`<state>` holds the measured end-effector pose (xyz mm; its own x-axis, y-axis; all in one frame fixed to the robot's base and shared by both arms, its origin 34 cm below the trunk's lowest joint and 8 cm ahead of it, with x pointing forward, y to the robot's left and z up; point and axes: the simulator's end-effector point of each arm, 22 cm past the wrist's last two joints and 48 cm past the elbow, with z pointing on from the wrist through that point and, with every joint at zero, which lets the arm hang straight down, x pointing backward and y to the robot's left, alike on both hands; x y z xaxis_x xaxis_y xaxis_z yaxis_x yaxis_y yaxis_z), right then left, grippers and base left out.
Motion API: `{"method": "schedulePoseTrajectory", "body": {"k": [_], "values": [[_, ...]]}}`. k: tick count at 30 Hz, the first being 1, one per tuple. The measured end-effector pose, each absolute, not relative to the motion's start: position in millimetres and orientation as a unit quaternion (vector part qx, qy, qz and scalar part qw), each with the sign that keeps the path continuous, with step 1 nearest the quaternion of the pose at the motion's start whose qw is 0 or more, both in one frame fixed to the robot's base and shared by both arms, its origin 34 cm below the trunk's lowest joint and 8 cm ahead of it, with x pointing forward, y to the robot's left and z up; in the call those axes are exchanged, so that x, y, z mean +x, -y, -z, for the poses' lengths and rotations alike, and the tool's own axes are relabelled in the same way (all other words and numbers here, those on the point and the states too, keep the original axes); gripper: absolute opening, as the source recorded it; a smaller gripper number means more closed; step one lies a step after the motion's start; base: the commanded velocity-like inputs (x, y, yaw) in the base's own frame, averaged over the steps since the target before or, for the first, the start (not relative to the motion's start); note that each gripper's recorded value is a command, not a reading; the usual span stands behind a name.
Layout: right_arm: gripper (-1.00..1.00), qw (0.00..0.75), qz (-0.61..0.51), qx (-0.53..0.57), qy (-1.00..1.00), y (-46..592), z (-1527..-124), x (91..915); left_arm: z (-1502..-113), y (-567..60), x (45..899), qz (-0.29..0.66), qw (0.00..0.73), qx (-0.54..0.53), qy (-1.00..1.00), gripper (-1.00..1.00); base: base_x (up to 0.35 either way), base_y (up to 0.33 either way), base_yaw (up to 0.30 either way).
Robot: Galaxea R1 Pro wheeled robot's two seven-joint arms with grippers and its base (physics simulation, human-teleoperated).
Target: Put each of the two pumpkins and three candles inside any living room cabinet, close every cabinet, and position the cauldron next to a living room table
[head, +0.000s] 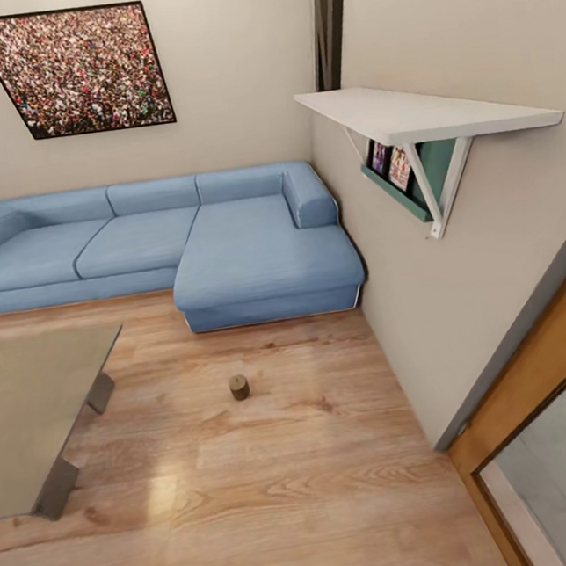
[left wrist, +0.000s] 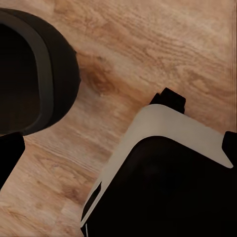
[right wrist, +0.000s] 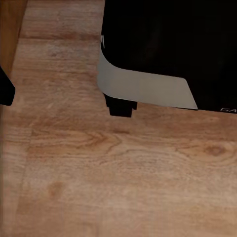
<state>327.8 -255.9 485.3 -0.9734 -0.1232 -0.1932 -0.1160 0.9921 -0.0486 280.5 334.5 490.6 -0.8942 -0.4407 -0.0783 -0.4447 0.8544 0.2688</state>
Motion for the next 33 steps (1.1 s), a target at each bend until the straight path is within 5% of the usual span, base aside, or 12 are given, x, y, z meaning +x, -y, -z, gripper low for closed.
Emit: {"method": "schedulePoseTrajectory", "body": {"k": [33], "values": [[1.0,0.099,0.015,-0.06,-0.993,251.1,-485.3,328.3,-490.8,-336.2,280.4,-0.142,0.007,-0.23,-0.963,1.0,0.331,0.0,0.015]]}}
